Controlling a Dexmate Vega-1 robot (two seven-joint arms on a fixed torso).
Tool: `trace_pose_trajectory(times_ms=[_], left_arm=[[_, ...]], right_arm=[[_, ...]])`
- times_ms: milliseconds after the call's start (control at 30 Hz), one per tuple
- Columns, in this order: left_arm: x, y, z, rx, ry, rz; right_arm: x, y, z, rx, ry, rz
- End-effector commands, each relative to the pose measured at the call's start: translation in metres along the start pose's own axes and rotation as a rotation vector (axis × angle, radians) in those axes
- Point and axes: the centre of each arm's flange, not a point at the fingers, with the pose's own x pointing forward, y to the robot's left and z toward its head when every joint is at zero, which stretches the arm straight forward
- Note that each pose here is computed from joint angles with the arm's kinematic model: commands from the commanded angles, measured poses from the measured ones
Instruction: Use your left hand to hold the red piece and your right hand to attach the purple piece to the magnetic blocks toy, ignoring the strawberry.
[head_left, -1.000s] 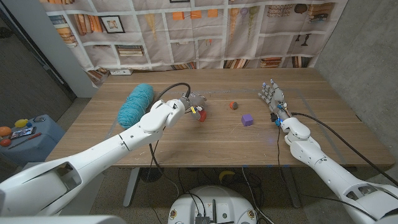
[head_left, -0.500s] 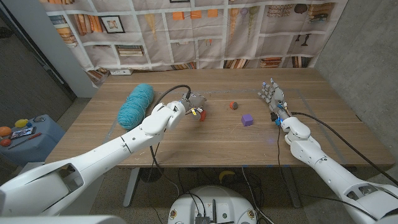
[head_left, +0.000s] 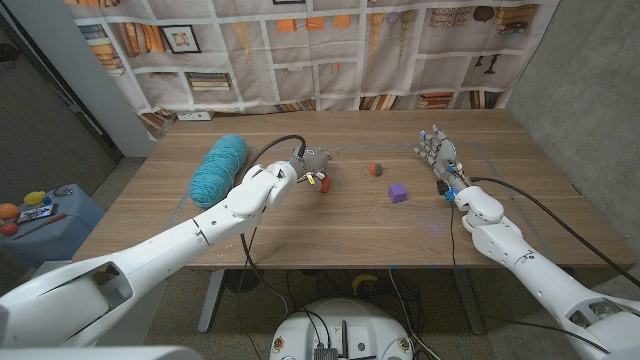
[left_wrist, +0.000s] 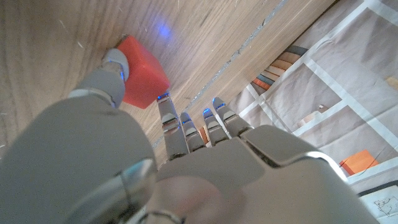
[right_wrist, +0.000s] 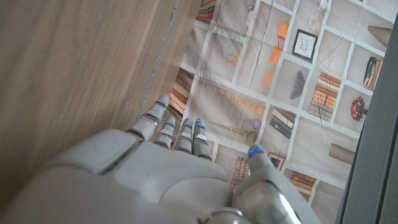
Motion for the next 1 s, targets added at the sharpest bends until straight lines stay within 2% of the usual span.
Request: trace_pose_trajectory(times_ms=[33, 300, 600, 1000], left_arm=[[-0.003, 0.007, -0.011, -0.01, 0.001, 0.031], [-0.007, 0.01, -0.016, -0.039, 0.007, 0.057], [-0.011, 0.01, -0.022, -0.076, 0.014, 0.079], [-0.016, 0.015, -0.029, -0.088, 0.015, 0.117]], right_arm=[[-0.012, -0.002, 0.018, -0.134, 0.006, 0.045], [-0.019, 0.0, 0.026, -0.213, -0.003, 0.065], [-0.023, 0.005, 0.031, -0.314, -0.078, 0.1], [-0.035, 0.011, 0.043, -0.479, -0.08, 0.185]])
